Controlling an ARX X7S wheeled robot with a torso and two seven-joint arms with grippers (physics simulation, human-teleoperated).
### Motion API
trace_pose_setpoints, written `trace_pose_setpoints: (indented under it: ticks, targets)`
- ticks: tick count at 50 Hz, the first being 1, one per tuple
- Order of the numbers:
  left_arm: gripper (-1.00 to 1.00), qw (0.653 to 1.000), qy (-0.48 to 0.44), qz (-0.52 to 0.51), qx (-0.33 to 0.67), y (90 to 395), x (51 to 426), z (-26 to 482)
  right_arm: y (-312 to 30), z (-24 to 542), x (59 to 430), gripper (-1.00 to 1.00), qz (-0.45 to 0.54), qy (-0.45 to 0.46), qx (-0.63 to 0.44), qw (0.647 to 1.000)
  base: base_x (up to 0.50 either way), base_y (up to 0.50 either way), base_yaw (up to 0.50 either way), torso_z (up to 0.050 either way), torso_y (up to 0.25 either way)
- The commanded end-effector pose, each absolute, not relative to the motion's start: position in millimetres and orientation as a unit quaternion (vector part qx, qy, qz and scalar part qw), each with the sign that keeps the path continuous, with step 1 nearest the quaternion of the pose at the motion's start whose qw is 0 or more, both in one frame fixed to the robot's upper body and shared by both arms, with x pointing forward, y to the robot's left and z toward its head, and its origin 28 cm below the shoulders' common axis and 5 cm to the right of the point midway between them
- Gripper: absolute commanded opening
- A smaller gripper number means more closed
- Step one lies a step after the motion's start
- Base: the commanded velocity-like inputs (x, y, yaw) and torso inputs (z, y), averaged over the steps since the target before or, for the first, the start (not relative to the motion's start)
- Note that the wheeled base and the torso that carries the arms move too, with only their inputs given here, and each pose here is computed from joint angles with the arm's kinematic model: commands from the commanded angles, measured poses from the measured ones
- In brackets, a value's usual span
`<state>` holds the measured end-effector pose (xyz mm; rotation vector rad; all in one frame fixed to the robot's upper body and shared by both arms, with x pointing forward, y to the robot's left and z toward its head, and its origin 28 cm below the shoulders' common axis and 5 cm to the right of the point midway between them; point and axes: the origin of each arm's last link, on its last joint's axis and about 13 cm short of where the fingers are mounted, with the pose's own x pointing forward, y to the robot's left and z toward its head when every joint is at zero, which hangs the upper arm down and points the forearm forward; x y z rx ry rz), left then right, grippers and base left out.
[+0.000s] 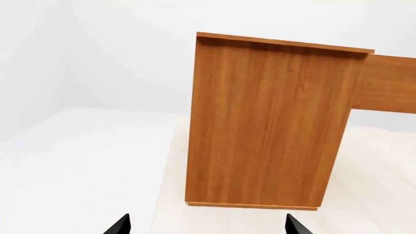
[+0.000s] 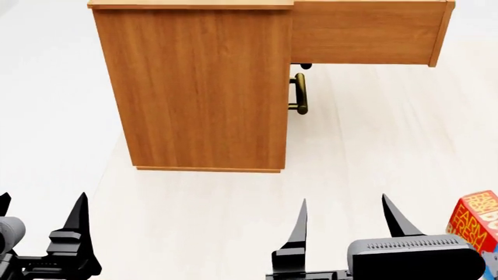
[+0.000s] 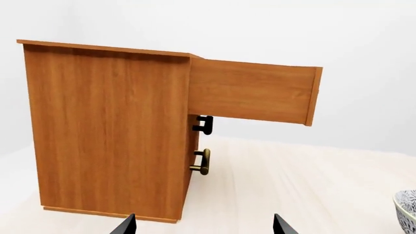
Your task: Close the top drawer of the cabinet.
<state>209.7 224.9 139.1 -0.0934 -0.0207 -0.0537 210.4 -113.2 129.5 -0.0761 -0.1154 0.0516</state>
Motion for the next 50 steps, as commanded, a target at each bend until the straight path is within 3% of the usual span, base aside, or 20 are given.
trace_pose_setpoints:
  ticks: [1, 26, 35, 46, 50]
  targets:
    - [1.0, 0.998, -0.01, -0.028, -0.048, 224.7, 209.8, 138.5, -113.9, 129.9, 210.5, 1.0, 0.025, -0.063, -0.025, 0.997, 0.5, 0.0, 0.0, 0.0, 0.0]
    - [1.0, 0.998, -0.01, -0.027, -0.048, 225.0, 209.5, 137.4, -113.2, 128.3, 211.0, 1.0, 0.022, -0.055, -0.031, 0.998, 0.5, 0.0, 0.0, 0.0, 0.0]
    - [1.0, 0.998, -0.011, -0.027, -0.048, 225.2, 209.4, 137.6, -116.5, 125.8, 214.9, 1.0, -0.003, -0.048, -0.055, 0.997, 0.07, 0.0, 0.0, 0.0, 0.002]
    - [1.0, 0.999, -0.016, -0.021, -0.048, 226.5, 209.3, 138.2, -152.0, 123.4, 234.1, 1.0, -0.117, -0.044, -0.075, 0.989, 0.0, 0.0, 0.0, 0.0, 0.0]
    - [1.0, 0.998, -0.019, -0.022, -0.051, 226.3, 209.7, 139.3, -182.3, 120.3, 239.0, 1.0, -0.199, -0.028, -0.096, 0.975, 0.0, 0.0, 0.0, 0.0, 0.0]
